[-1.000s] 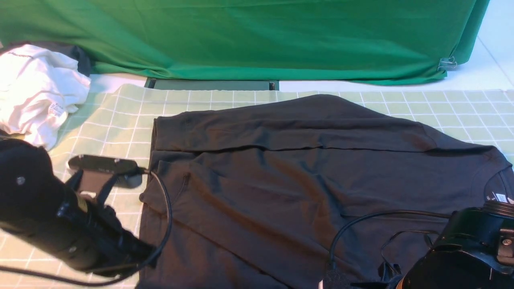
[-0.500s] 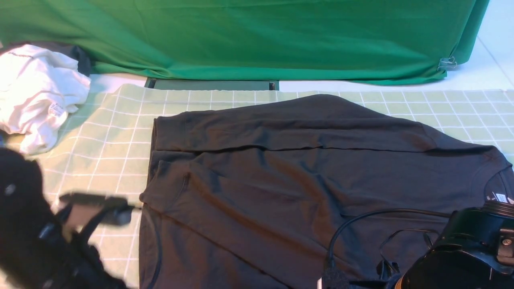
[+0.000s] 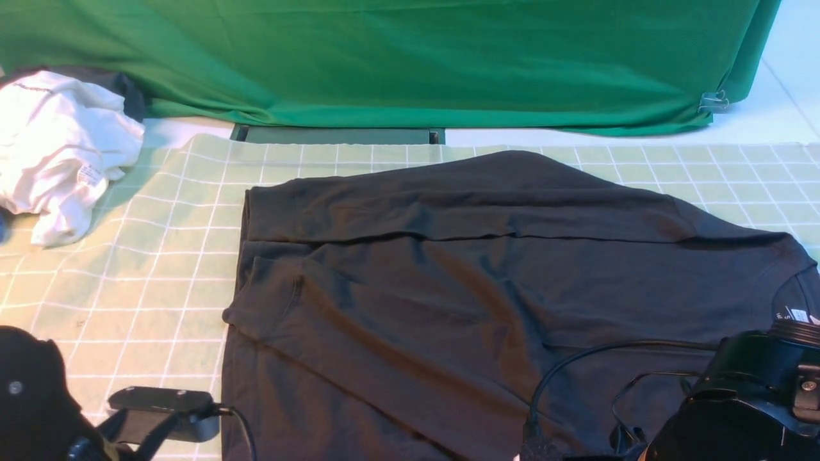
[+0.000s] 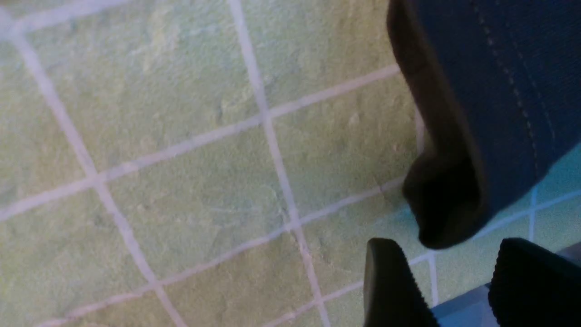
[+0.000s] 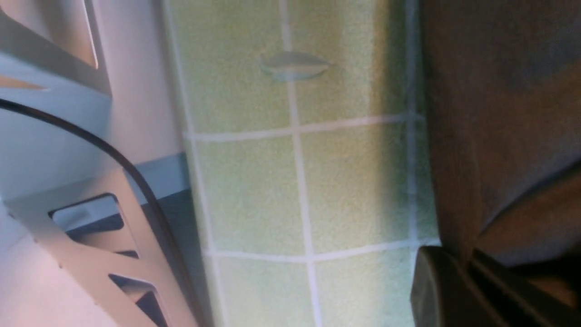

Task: Fold a long-sleeved shirt over a green coffee tablecloth.
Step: 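Grab the top left corner of the dark shirt with the left gripper, then fold the left side of the dark shirt inward over its body with the left gripper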

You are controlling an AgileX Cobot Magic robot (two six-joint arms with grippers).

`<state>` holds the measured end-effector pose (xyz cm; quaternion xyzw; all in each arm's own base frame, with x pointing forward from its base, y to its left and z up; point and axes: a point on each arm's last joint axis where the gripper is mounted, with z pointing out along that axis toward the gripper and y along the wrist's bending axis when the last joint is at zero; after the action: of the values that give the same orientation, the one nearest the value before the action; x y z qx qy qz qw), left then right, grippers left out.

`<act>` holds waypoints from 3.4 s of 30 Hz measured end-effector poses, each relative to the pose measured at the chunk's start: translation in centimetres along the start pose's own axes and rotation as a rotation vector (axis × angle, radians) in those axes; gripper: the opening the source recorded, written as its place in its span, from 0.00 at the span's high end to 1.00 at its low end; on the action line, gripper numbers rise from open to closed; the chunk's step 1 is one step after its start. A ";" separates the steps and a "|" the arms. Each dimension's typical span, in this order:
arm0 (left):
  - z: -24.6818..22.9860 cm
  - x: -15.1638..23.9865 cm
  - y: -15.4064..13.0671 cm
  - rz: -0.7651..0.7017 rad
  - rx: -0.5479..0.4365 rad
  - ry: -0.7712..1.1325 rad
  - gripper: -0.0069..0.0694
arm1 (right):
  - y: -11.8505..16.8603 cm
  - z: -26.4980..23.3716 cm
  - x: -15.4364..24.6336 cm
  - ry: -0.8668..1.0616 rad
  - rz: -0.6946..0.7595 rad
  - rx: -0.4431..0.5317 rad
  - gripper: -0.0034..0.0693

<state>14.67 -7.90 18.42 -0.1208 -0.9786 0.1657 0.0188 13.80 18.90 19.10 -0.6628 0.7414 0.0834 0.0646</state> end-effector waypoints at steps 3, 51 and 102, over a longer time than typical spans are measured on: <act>0.4 -0.5 -0.1 0.011 -0.010 -0.024 0.56 | 0.1 0.0 0.1 0.008 0.000 -0.006 0.90; -9.2 -14.3 -3.9 0.183 -0.227 -0.477 0.72 | -6.2 -8.4 1.0 -0.297 0.484 0.387 0.94; -3.1 -31.8 10.5 -0.144 -0.294 -0.716 0.94 | -6.2 1.8 3.3 -0.193 0.729 0.192 0.80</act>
<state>48.15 -4.94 18.03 0.0123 -0.9425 0.0536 -0.3297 19.57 15.42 16.41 -0.3360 0.9232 0.0930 0.1617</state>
